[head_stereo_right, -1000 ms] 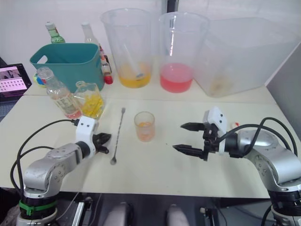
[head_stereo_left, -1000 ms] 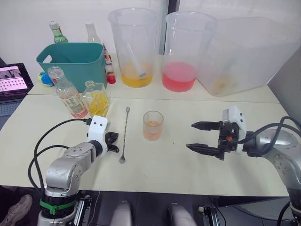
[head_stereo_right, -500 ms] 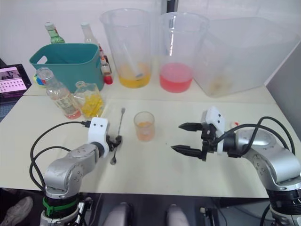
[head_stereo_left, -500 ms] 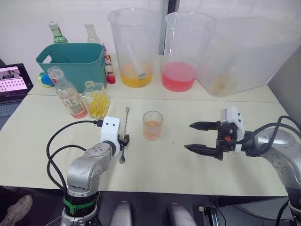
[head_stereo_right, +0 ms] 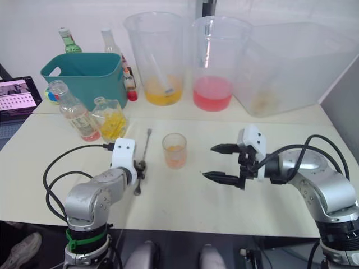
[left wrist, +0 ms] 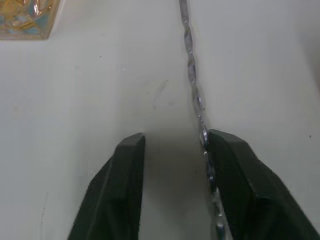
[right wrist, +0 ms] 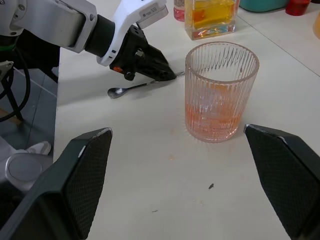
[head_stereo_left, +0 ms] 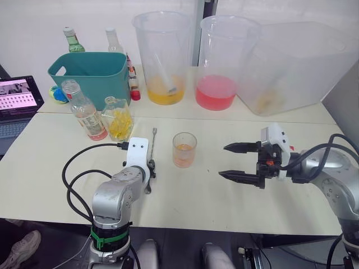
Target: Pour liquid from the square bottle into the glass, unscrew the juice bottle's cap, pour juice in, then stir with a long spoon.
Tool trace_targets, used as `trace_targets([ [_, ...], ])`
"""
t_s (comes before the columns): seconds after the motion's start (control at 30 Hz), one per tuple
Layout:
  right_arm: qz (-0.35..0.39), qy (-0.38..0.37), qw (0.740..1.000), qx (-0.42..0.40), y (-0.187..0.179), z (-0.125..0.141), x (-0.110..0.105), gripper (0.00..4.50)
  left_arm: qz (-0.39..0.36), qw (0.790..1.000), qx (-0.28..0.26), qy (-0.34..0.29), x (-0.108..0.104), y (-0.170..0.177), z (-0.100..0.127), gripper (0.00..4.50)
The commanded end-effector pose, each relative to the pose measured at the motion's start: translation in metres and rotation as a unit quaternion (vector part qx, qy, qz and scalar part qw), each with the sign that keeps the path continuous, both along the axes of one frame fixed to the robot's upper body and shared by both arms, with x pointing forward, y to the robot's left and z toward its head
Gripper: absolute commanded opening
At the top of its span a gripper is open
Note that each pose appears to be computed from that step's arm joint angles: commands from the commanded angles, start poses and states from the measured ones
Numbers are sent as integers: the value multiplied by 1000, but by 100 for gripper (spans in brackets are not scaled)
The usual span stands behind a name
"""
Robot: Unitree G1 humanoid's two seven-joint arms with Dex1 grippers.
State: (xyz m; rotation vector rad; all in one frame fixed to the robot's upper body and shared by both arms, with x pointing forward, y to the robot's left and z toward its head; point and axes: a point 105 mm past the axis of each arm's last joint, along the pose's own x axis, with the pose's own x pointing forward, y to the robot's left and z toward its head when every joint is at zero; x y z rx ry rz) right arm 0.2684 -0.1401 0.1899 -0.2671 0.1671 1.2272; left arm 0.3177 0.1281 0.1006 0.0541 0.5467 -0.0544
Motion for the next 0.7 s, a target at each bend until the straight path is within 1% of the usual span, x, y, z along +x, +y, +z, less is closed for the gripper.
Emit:
trace_targets([
  [0.03,10,-25,1000,0,3,10,-1,450,-17,997,-5,71,-10,-8,-29,68],
  [0.1,10,-25,1000,1,3,10,-1,450,-12,997,-4,71,-10,-6,-29,6],
  [0.2,-4,-29,1000,1,2,11,4,450,-19,997,16,66,-9,-3,-28,2],
  [0.27,-15,-37,999,3,2,13,8,450,-20,998,20,61,-8,0,-26,2],
  [0.37,-13,-36,999,4,3,13,9,450,-13,999,24,43,-3,8,-17,2],
  [0.43,-12,-35,999,5,3,12,9,450,-14,999,30,20,2,14,-7,2],
  [0.5,-12,-35,999,6,3,12,9,450,-60,997,18,-33,6,10,14,2],
  [0.53,-13,-35,999,7,4,12,9,450,-96,993,25,-58,5,7,25,2],
  [0.6,-13,-34,999,7,3,11,9,450,-143,986,37,-79,2,4,36,2],
  [0.7,-15,-34,999,8,2,11,10,450,-193,975,64,-94,1,18,47,2],
])
